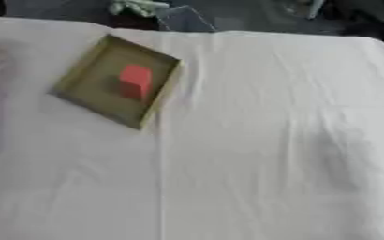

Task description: Pick up objects on the table and place them in the box.

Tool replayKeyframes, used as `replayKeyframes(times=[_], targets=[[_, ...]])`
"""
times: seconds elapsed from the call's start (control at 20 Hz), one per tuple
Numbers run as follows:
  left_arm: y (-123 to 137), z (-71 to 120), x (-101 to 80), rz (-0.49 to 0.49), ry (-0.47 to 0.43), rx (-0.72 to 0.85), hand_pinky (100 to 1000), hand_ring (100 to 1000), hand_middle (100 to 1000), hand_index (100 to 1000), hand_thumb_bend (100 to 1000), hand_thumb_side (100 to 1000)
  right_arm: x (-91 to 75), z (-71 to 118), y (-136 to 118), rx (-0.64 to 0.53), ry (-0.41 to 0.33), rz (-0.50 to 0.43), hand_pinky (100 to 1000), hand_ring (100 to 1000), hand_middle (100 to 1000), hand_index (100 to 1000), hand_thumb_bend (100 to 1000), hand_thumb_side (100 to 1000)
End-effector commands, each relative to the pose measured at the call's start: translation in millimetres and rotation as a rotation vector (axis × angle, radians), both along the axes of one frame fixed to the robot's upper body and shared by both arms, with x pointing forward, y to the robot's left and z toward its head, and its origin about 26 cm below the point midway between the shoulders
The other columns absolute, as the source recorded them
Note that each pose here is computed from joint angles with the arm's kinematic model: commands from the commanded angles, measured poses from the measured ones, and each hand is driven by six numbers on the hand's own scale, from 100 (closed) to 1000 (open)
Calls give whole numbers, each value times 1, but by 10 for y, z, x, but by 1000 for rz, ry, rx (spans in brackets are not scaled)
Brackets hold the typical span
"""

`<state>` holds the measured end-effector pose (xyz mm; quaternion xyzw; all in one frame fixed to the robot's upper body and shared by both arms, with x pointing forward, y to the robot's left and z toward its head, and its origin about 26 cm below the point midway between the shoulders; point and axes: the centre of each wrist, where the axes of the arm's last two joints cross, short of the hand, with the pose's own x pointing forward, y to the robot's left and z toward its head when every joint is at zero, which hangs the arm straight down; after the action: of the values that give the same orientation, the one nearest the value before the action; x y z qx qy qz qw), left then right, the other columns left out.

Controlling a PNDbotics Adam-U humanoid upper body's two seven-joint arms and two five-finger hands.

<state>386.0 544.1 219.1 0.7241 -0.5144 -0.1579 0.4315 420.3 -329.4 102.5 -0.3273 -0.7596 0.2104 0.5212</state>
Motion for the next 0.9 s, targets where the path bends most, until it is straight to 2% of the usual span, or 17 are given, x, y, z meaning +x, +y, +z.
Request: replayKeyframes(times=[0.05,0.2,0.3,0.55,0.75,0.9], targets=[[34,361,-80,-48,-53,40,478,322,338,507,100,240,-12,125,-101,-28,-35,-18,740,967,616,885,188,346],[-77,452,-69,-135,-45,56,481,325,340,508,100,232,-36,98,-106,-31,-34,-24,739,968,614,886,184,348],[-210,509,-45,-226,-25,70,485,326,341,510,100,229,-49,87,-102,-35,-34,-25,739,968,613,886,183,349],[-732,572,56,-521,92,117,504,343,358,526,100,199,-67,70,-49,-44,-39,-19,739,968,612,886,181,352],[-1213,471,174,-730,235,169,536,377,393,558,100,176,-68,65,0,-52,-39,-8,739,967,612,886,179,355],[-1503,323,291,-823,330,197,556,397,417,582,100,175,-69,60,25,-56,-39,-5,739,967,612,886,177,356]])
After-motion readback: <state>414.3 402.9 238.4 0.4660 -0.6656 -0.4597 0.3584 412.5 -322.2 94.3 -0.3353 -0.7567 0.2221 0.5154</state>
